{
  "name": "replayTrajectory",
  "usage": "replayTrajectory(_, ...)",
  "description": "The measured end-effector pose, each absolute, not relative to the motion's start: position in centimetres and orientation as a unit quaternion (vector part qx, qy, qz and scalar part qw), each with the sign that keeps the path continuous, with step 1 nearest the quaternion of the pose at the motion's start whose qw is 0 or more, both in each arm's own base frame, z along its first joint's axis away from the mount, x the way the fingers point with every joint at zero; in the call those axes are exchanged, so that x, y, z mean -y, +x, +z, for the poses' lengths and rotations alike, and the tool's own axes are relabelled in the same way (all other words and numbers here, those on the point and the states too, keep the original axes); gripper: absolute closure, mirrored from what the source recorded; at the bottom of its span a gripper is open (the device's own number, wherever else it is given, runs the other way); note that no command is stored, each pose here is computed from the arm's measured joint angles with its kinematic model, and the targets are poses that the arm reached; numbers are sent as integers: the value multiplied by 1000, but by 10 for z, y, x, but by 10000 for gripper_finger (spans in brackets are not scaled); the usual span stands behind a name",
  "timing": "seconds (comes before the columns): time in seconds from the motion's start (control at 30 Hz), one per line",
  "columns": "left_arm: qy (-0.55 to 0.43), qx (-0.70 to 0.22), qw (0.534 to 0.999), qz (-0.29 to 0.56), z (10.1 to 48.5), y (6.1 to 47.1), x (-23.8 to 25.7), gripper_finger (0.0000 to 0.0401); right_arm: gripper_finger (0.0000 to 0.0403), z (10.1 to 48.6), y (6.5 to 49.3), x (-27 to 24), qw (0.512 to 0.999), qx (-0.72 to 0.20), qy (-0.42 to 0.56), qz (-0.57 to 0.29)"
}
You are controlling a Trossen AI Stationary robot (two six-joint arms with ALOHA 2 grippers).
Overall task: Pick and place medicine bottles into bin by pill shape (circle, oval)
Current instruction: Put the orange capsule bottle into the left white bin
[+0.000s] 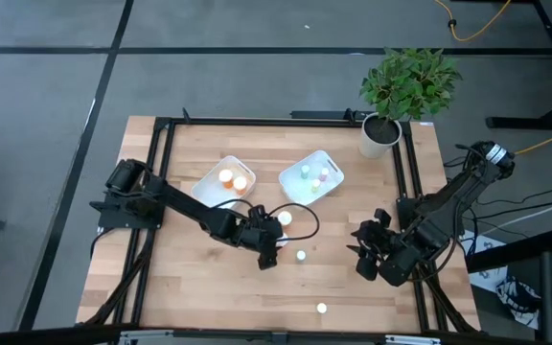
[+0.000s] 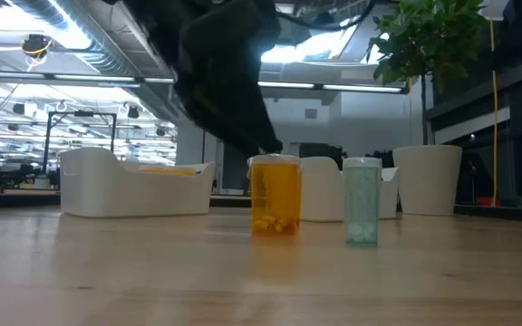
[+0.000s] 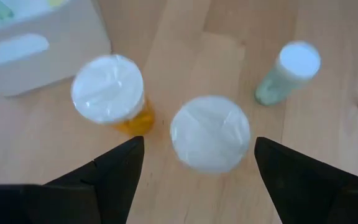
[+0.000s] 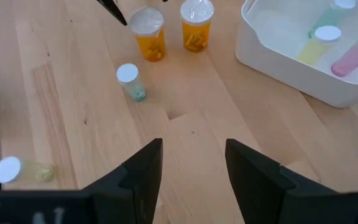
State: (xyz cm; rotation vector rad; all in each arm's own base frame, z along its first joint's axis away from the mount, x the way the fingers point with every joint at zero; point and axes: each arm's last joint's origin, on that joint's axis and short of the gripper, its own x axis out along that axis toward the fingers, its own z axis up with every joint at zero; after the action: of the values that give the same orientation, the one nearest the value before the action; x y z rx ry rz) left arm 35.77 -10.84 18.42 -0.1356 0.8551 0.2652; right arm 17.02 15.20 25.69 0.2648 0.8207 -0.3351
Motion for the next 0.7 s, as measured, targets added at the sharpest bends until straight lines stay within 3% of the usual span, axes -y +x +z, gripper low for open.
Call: replayTrajectory(0.7,-88,-420,895,123,163,369,107,101,226,257,171,-152,896,-394,131,-160)
